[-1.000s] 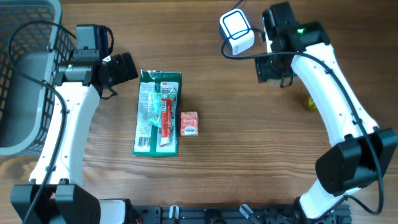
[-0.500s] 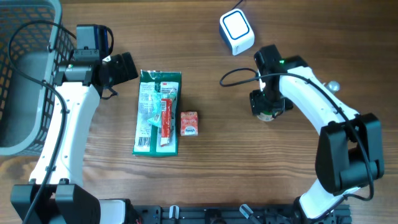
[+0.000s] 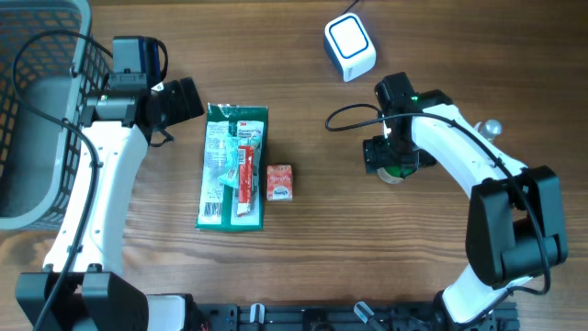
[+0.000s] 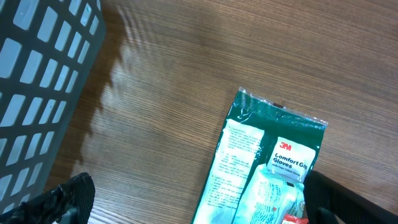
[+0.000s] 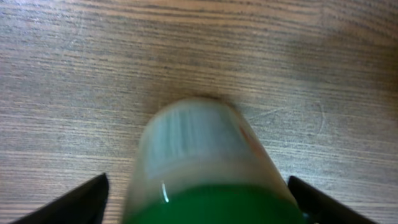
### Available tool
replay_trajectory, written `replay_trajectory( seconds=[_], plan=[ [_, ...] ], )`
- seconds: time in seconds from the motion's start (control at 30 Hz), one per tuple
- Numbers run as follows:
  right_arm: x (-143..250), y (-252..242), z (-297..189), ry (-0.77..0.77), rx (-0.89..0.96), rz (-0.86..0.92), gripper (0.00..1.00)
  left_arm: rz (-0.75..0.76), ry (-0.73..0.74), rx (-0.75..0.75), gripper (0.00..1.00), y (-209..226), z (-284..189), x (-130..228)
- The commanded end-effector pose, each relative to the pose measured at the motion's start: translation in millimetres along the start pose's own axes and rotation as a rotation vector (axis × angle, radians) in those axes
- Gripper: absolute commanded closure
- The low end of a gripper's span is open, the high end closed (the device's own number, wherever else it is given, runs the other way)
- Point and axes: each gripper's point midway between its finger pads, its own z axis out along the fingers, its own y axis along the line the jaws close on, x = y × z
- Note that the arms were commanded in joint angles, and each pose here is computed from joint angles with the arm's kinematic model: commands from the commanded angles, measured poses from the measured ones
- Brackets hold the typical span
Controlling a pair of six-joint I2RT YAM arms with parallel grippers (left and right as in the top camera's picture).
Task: Scan the item barcode
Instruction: 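Lower the tub to the table right of the scanner, then release the tub and lift the right gripper away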
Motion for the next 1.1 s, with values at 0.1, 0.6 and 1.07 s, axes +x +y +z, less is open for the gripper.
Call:
replay_trajectory(
  seconds=[0.1, 0.6, 1.07],
  plan=[
    [0.8, 1.8, 6.1, 0.007, -0.008, 0.013, 0.05, -0.014, -0.007, -0.006, 0.0, 2.4, -0.2, -2.9],
    [-60.3, 22.9, -70.3, -0.165, -0.128, -0.032, 0.0, -0.014, -0.007, -0.006, 0.0, 2.4, -0.2, -2.9],
    [-40.3, 102.7, -58.2, -0.072, -0.543, 0.057, 0.72, -0.014, -0.007, -0.006, 0.0, 2.4, -0.2, -2.9]
  ],
)
